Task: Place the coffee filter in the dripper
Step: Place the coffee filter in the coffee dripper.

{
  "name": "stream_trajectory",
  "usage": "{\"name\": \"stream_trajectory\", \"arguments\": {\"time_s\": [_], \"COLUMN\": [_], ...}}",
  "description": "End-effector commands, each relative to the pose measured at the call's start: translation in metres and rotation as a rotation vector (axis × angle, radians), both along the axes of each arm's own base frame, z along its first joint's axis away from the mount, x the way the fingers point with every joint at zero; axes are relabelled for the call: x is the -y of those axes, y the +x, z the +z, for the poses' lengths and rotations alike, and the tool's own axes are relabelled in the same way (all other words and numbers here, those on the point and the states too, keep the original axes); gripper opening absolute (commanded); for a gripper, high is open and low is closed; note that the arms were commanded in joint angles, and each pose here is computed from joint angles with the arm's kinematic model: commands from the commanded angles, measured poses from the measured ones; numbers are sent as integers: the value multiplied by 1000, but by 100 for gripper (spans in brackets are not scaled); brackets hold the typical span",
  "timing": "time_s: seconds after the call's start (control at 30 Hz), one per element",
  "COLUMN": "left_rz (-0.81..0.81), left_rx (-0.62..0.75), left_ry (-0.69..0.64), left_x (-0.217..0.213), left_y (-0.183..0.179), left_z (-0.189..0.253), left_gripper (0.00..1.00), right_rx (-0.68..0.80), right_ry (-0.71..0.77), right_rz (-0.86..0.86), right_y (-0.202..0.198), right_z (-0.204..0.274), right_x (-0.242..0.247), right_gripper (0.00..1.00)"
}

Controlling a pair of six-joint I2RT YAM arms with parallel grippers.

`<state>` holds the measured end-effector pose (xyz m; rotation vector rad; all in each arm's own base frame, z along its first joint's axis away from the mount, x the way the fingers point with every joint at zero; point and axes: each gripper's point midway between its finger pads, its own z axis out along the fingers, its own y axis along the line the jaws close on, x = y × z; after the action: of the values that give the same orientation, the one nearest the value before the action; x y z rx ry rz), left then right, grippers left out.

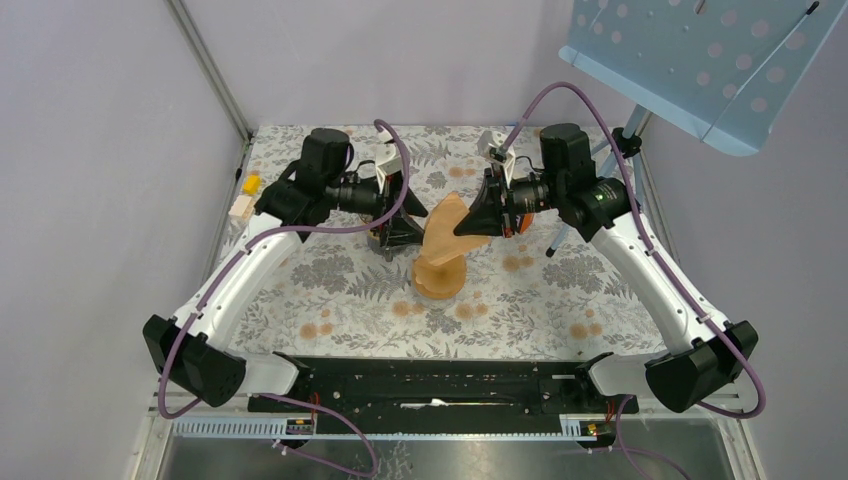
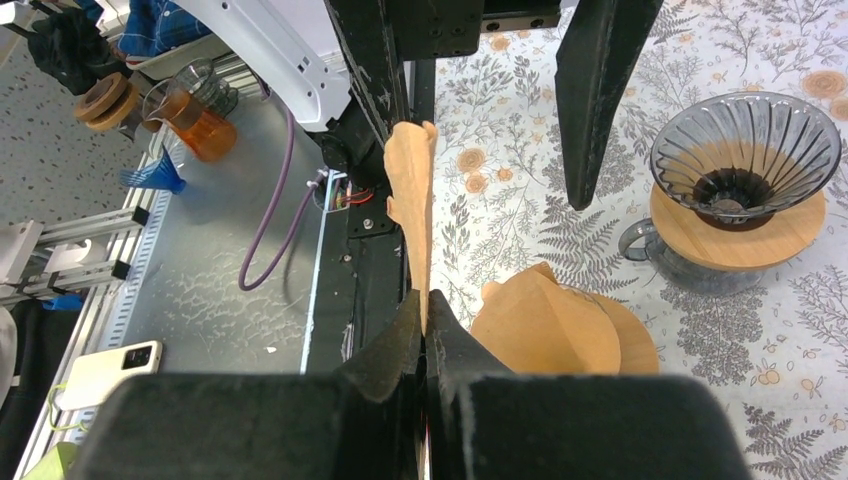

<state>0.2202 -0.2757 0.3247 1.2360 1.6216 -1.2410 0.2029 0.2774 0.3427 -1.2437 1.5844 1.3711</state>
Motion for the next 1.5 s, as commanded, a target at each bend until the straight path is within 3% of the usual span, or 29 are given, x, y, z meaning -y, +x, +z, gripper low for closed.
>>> {"name": "stream_trajectory", "arguments": {"time_s": [0.0,0.17,0.43,0.73,0.93,1.0,1.03,1.17,1.23,1.33,1.47], "left_rz": [-47,-26,-83,-135,-153,-156,-153,-41,59,198,337], "left_rx": [12,-35,-98,-108,-112,-111,-108,-68,-56,-83,-186], "left_ry": [-140,-204,-180,-177,-186,-193,-197,-196,-194,-199,-196], "left_x": [11,16,17,24,25,25,24,22,19,13,10], "left_y": [-2,-1,-14,-24,-26,-27,-27,-11,4,29,58], "left_z": [41,56,27,24,23,25,27,32,35,39,39], "left_gripper": [68,58,37,29,10,0,0,0,0,0,0], "right_rx": [7,6,14,-3,-2,-3,0,55,108,193,299], "right_ry": [29,35,40,43,42,37,31,-25,-68,-136,-182], "right_rz": [8,15,13,18,10,1,-15,-176,-294,-507,-685], "right_y": [1,-2,-3,0,3,4,7,32,51,87,116], "right_z": [4,3,6,3,2,1,1,0,4,15,37], "right_x": [-1,-1,0,-3,-3,-3,-3,2,10,28,48], "right_gripper": [2,5,5,5,7,11,16,47,57,66,71]}}
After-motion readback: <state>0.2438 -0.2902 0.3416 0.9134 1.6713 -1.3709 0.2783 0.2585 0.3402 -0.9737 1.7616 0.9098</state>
